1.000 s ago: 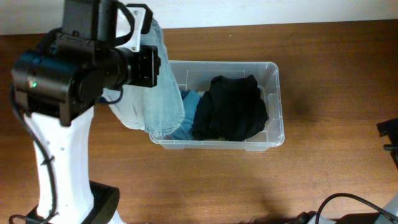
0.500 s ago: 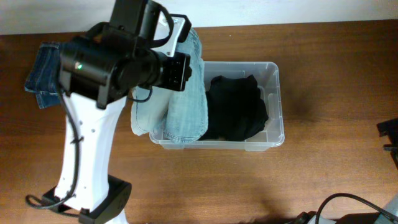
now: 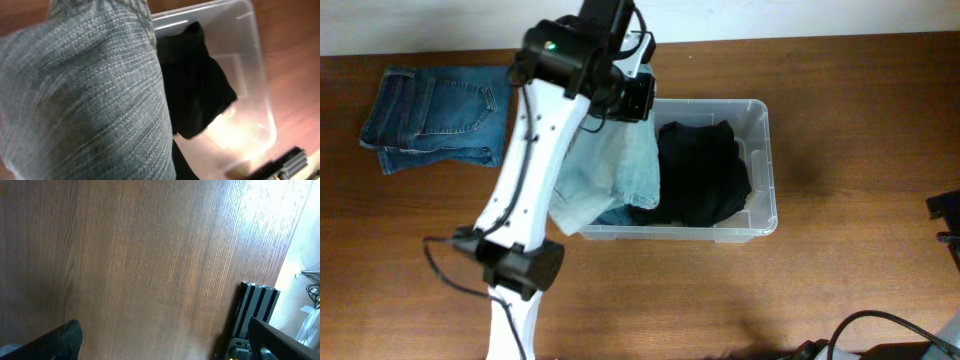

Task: Pack container
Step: 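Lower the light-wash denim into the container over the garments, then push the denim toward the container's far right with the left gripper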

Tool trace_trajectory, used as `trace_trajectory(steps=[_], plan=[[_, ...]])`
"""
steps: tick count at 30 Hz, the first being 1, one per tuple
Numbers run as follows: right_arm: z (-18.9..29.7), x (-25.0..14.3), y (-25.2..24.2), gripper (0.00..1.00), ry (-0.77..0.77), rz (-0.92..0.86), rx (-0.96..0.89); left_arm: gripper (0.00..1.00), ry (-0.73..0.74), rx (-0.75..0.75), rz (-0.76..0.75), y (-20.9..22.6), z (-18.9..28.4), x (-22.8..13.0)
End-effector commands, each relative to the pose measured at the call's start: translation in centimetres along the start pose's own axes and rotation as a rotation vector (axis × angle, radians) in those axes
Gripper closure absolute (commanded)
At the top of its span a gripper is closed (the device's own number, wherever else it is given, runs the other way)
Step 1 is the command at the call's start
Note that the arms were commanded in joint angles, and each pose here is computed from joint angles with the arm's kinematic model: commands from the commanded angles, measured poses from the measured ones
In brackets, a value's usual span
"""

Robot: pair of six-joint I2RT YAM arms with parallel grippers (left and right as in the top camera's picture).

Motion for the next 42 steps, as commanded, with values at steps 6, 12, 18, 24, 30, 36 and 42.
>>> trace_trajectory(steps=[6,12,18,24,30,36,42], plan=[[-0.1,0.0,-0.1,0.02,0.001,-0.011,-0.007,0.82,0.065,-0.006,-0.026,-1.4,-4.8,0.1],[-0.1,0.0,-0.1,0.02,0.001,-0.011,-0.007,0.81,0.057,-0.033,-0.088,-4.0,-7.0,0.2],[-0.1,0.0,-0.1,0.02,0.001,-0.011,-0.007,0.64,0.032,-0.002,-0.160,-6.4,-8.0,-0.1],[-0.1,0.0,-0.1,0.02,0.001,-0.011,-0.007,0.63,0.039,-0.015,-0.204,-8.6,-8.6,-0.9],[-0.1,0.0,-0.1,0.02,0.001,-0.011,-0.007,0.63,0.053,-0.033,-0.291,-10.5,-8.9,-2.0],[-0.1,0.0,-0.1,0.02,0.001,-0.011,-0.007,0.65,0.042,0.152,-0.273,-9.0,-8.9,-2.2],[-0.1,0.0,-0.1,0.02,0.001,-0.011,-0.007,0.85,0.014,0.237,-0.220,-7.0,-9.4,-1.1]])
Point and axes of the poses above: each gripper's point midway between its finger pads, its own z axis back along the fingers, its own y axis along the line the jaws close on, x = y × z, the point moved 5 cm from there along z, back along the fingers
